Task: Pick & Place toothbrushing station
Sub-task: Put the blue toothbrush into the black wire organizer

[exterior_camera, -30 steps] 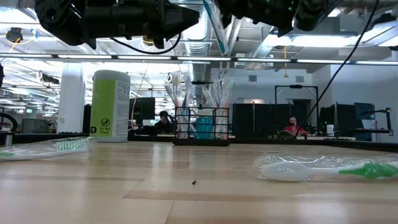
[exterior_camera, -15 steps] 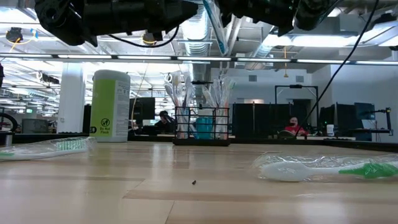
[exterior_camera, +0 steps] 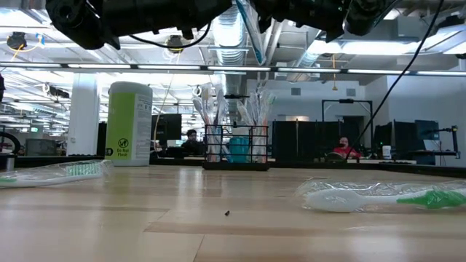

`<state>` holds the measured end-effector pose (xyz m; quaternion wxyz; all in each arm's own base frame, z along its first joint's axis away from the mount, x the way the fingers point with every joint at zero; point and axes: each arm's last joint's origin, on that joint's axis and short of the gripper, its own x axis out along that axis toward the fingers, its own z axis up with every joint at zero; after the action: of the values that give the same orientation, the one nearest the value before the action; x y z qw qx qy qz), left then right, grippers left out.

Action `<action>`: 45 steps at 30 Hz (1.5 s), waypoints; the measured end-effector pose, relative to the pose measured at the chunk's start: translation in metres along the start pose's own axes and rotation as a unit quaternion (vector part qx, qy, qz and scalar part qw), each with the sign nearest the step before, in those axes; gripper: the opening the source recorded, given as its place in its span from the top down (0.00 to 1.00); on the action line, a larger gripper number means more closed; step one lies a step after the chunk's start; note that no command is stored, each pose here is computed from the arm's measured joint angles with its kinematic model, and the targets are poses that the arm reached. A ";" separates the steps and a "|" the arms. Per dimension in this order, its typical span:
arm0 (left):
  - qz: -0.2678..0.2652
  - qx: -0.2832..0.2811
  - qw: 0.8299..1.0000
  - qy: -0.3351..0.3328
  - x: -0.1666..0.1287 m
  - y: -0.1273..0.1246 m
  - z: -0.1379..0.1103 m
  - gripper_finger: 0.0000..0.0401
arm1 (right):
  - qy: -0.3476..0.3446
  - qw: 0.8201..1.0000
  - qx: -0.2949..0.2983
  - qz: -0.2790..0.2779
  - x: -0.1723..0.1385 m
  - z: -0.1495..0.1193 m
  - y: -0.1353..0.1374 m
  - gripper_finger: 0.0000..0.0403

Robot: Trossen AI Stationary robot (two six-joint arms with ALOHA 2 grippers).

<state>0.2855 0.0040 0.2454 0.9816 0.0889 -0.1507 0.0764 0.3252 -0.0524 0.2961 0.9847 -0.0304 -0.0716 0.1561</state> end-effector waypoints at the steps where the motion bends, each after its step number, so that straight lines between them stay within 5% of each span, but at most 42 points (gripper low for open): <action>1: 0.005 -0.001 1.000 0.001 0.000 0.001 0.000 0.64 | 0.000 1.000 0.000 0.000 0.000 0.000 0.000 1.00; 9: 0.018 -0.030 0.999 -0.001 0.005 0.012 -0.002 0.54 | 0.000 1.000 -0.002 -0.002 0.000 0.000 0.000 1.00; 23: -0.013 -0.031 0.999 0.003 0.021 0.008 -0.010 0.58 | 0.021 1.000 0.000 -0.015 0.000 -0.005 -0.001 1.00; 29: -0.012 -0.031 0.999 0.000 0.020 0.008 -0.009 0.68 | 0.022 1.000 0.001 -0.015 0.000 -0.005 -0.001 1.00; 36: -0.008 -0.031 0.999 0.001 0.020 0.008 -0.009 0.95 | 0.023 1.000 0.003 -0.015 0.000 -0.005 -0.001 1.00; 45: 0.009 -0.028 0.999 0.036 0.018 0.010 -0.008 0.96 | 0.039 0.999 0.011 -0.020 -0.004 -0.007 -0.005 1.00</action>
<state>0.3029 0.0174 0.2452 0.9878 0.0569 -0.1178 0.0846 0.3246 -0.0589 0.2887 0.9899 -0.0244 -0.0325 0.1355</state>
